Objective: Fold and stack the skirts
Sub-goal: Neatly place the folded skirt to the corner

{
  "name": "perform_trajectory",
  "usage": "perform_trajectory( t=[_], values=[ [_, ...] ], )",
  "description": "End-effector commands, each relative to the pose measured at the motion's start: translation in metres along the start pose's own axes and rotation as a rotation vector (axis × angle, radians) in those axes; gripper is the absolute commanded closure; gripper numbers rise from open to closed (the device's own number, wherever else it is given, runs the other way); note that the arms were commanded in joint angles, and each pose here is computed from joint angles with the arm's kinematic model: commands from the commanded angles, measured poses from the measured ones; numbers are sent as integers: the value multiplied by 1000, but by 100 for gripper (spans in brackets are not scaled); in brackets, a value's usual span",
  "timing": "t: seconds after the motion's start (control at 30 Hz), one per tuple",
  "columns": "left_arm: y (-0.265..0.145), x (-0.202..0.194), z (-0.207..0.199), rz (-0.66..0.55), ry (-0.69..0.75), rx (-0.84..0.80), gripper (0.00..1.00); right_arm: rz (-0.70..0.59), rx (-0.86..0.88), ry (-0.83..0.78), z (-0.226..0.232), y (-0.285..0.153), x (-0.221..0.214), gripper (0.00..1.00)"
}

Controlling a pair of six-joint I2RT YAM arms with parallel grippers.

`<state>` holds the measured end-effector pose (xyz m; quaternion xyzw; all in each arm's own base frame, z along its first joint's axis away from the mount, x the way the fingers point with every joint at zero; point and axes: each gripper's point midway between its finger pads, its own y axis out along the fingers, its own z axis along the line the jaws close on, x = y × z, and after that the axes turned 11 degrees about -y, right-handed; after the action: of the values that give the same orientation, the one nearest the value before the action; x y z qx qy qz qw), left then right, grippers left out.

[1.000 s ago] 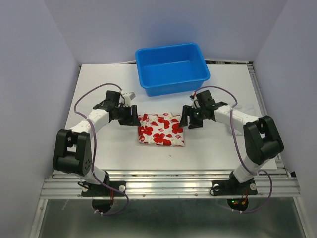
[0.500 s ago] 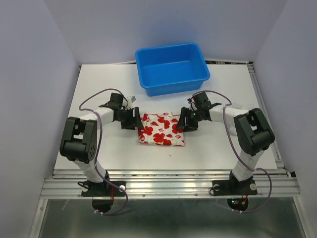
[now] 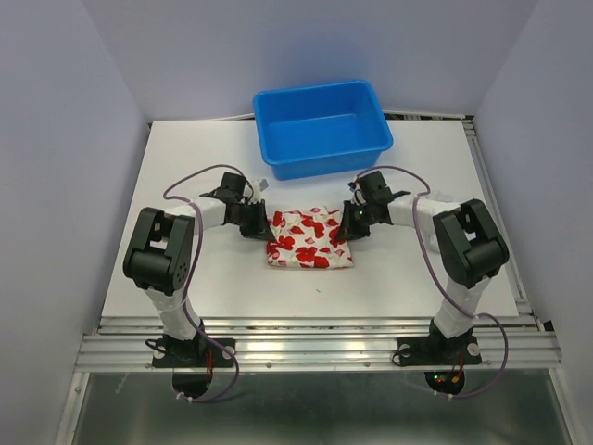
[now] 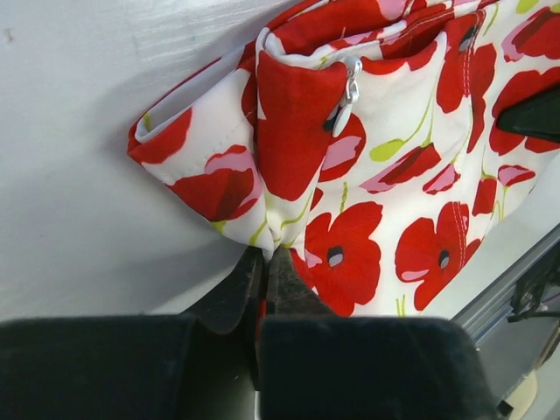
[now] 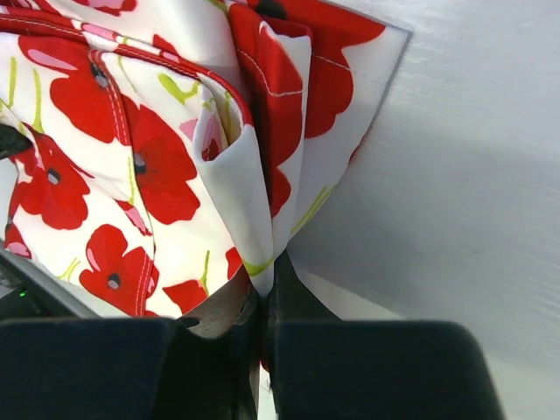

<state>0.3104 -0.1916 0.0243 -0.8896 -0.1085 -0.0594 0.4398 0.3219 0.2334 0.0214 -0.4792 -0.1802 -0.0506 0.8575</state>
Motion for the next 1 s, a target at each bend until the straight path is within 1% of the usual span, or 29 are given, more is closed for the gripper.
perform_trajectory(
  t=[0.0,0.13,0.27,0.5,0.57,0.63,0.8,0.97],
  values=[
    [-7,19,-29,-35,50,-38,100,-165,-116,-111,-7,-34,46,100],
    [-8,28,-61,-54,88,-85,100,-235,-189,-149,-20,-61,65,100],
    [-4,32,-100,-69,138,-146,100,-259,-246,-173,-37,-80,74,100],
    [10,47,-141,-85,164,-215,100,-303,-290,-178,-58,-113,89,100],
    [8,56,-157,-104,174,-247,100,-318,-310,-176,-68,-125,94,100],
    [13,55,-167,-99,187,-262,100,-343,-327,-171,-76,-140,99,99],
    [19,59,-205,-111,236,-322,100,-370,-366,-163,-93,-170,102,99],
    [29,61,-244,-112,277,-380,100,-414,-421,-160,-118,-212,105,100]
  ],
)
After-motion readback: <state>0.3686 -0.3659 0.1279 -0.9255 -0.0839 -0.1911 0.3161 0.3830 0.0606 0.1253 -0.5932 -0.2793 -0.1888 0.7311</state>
